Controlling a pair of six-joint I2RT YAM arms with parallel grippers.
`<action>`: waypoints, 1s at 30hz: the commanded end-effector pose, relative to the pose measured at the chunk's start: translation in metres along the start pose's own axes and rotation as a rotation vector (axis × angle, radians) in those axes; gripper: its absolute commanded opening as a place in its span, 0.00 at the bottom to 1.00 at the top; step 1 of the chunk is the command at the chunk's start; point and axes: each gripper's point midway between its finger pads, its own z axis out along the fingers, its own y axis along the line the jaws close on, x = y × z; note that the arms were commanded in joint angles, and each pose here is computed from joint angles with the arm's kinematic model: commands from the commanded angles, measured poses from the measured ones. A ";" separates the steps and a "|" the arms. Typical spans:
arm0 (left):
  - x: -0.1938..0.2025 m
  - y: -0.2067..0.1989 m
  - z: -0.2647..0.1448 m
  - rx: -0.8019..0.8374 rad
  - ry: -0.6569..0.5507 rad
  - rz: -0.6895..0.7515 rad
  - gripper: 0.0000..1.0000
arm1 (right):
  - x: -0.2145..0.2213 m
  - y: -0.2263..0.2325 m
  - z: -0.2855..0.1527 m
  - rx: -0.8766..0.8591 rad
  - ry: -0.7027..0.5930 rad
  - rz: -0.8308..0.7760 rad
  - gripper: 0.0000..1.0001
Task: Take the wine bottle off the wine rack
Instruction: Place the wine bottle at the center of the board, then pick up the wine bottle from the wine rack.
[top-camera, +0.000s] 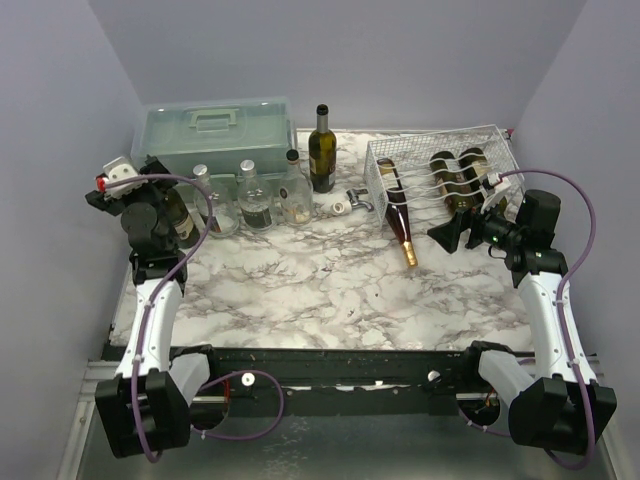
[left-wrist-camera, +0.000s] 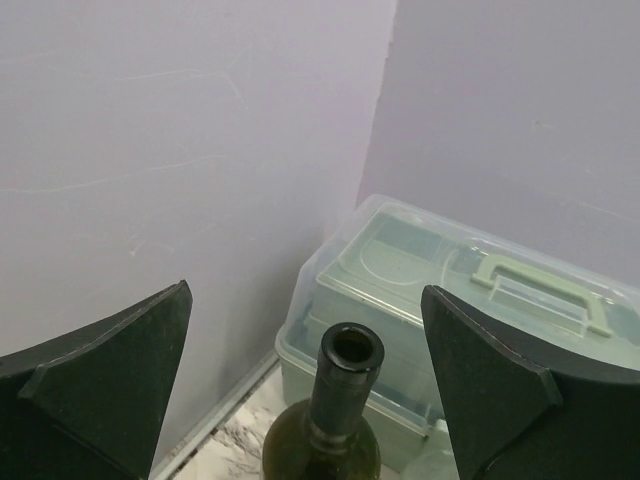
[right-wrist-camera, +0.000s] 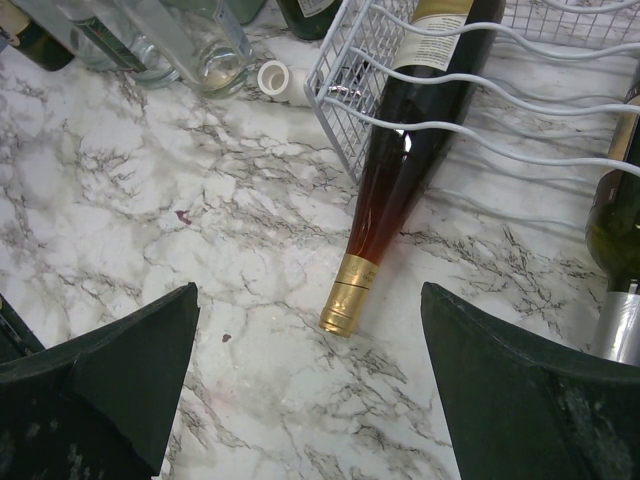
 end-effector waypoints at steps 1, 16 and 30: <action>-0.014 0.000 -0.017 0.015 0.050 -0.103 0.99 | -0.001 0.005 -0.003 -0.016 -0.002 -0.013 0.95; -0.016 -0.024 -0.082 0.086 0.232 -0.318 0.99 | 0.002 0.004 -0.002 -0.018 0.004 -0.017 0.95; 0.004 -0.101 -0.135 0.201 0.463 -0.239 0.99 | 0.009 -0.007 0.002 0.018 0.022 -0.018 0.95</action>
